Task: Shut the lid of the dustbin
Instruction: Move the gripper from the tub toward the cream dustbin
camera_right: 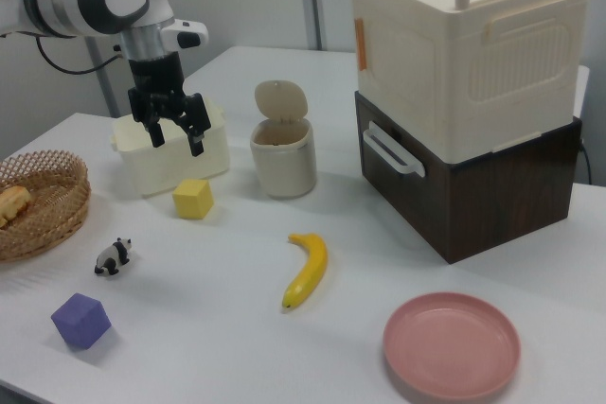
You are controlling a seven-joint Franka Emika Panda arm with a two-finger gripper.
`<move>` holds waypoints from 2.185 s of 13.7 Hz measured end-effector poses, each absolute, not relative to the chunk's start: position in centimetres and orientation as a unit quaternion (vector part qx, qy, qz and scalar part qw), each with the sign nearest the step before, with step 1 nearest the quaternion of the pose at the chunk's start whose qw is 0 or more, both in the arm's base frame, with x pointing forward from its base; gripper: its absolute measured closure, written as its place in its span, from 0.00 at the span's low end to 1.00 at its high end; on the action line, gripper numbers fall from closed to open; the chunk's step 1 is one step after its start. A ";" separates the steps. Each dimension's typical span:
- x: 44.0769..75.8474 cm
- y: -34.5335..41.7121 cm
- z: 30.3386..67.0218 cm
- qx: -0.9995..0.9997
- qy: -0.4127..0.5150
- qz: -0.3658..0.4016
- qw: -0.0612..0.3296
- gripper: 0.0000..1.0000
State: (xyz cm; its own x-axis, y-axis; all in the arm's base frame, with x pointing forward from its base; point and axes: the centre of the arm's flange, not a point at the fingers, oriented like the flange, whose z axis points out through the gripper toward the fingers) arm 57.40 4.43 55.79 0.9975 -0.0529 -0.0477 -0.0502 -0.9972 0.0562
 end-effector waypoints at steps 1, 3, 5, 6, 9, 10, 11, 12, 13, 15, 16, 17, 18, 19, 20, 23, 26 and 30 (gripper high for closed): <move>57.4 4.3 56.0 0.999 -0.027 -0.023 0.027 0.00; 57.4 4.3 55.9 0.999 -0.026 -0.023 0.027 0.00; 57.4 4.4 55.9 0.999 -0.026 -0.024 0.027 0.00; 57.4 4.4 55.9 0.999 -0.026 -0.024 0.027 0.00; 57.4 4.4 55.9 0.999 -0.026 -0.024 0.027 0.00; 57.4 4.3 55.9 0.999 -0.027 -0.024 0.025 0.00; 57.4 4.3 55.9 0.999 -0.028 -0.024 0.023 0.00; 57.5 4.0 55.9 0.999 -0.031 -0.024 0.022 0.00; 57.5 3.9 55.9 0.999 -0.032 -0.024 0.021 0.00; 57.6 3.5 56.0 0.999 -0.035 -0.020 0.021 0.04; 57.7 3.5 56.2 0.999 -0.036 -0.014 0.020 0.09; 58.0 3.5 56.5 0.999 -0.036 -0.002 0.019 0.17; 58.4 3.6 57.2 0.999 -0.036 0.021 0.015 0.35; 58.8 3.7 57.7 0.999 -0.036 0.040 0.008 0.47; 59.7 4.0 58.8 0.995 -0.039 0.088 -0.012 0.63; 62.3 4.3 61.7 0.970 -0.060 0.228 -0.054 0.78; 65.1 4.5 62.3 0.948 -0.069 0.305 -0.064 0.86; 70.5 6.3 60.9 0.922 -0.056 0.376 -0.068 0.89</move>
State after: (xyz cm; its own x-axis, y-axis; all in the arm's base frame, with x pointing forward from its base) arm 70.51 6.27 60.92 0.7105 -0.1547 0.6865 -0.0518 -0.9844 -0.1681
